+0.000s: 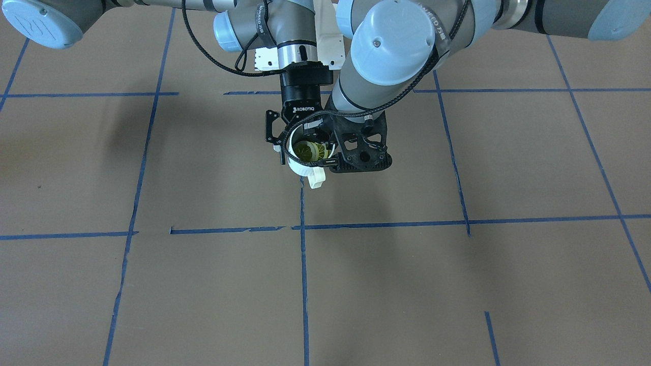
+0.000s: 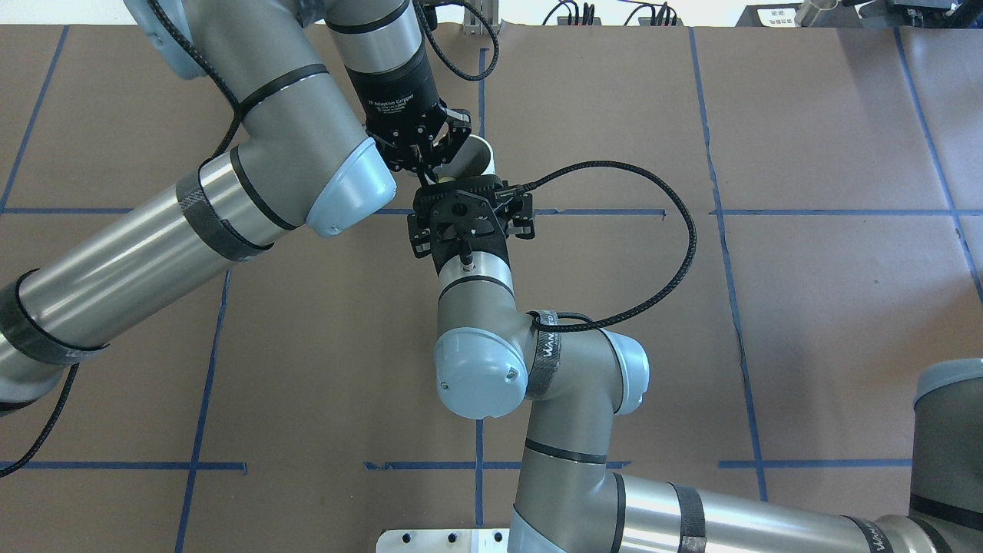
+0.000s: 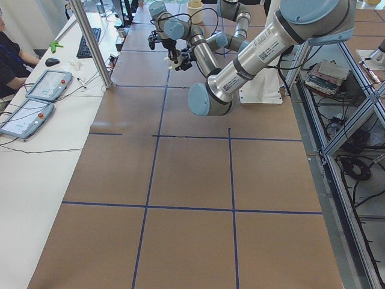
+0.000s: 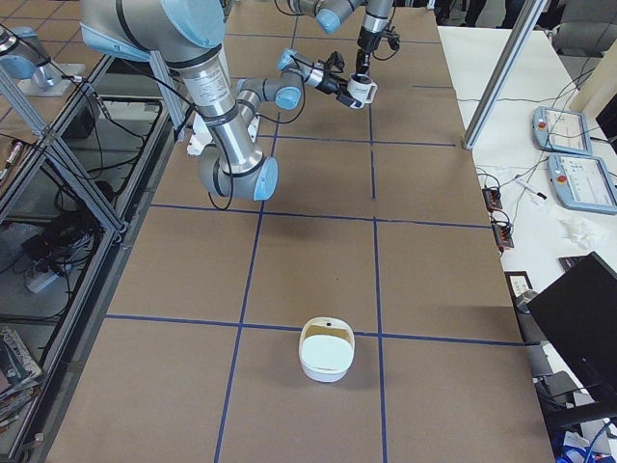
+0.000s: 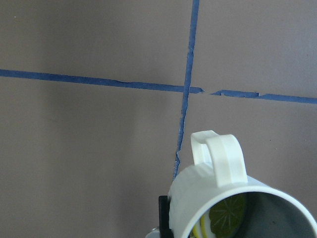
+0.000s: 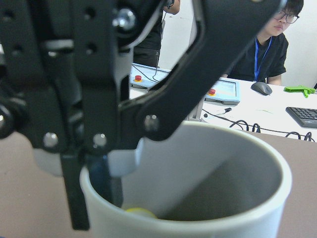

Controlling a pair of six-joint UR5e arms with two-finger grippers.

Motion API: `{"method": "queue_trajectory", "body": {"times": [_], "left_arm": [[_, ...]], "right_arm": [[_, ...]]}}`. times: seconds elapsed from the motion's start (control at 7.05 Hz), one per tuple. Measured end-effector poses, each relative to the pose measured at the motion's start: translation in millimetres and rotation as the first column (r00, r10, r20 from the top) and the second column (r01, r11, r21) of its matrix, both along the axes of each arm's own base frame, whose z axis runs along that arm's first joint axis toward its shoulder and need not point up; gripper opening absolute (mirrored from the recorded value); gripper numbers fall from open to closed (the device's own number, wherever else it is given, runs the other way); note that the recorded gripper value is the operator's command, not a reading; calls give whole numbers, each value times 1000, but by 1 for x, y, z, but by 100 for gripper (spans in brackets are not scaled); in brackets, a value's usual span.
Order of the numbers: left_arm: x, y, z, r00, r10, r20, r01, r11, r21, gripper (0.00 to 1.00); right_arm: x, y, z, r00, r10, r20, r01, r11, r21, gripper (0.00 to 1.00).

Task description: Left arm hands cup to right arm to dump lemon

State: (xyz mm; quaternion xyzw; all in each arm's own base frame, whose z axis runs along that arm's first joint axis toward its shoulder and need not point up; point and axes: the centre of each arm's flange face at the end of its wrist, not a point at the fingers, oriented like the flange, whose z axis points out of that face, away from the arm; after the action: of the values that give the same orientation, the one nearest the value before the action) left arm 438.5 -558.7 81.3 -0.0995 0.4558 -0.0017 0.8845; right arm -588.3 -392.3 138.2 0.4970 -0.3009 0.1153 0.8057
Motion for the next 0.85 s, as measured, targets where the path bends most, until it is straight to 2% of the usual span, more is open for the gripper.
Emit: {"method": "queue_trajectory", "body": {"times": [0.14, 0.28, 0.43, 0.85], "left_arm": [[0, 0, 0, 1000, 1, 0, -1, 1000, -1, 8], [0, 0, 0, 1000, 1, -1, -1, 1000, -1, 28], [1, 0, 1, 1000, 3, 0, -3, 1000, -5, 99], [-6, 4, -5, 1000, 2, -17, -3, 1000, -30, 100]], "right_arm": [[0, 0, 0, 1000, -1, 0, 1, 1000, 0, 31], [0, 1, -3, 1000, -3, 8, 3, 1000, -2, 9], [1, 1, -4, 1000, -6, 19, 6, 1000, -5, 3], [2, 4, -4, 1000, -7, 29, 7, 1000, -7, 3]]}}
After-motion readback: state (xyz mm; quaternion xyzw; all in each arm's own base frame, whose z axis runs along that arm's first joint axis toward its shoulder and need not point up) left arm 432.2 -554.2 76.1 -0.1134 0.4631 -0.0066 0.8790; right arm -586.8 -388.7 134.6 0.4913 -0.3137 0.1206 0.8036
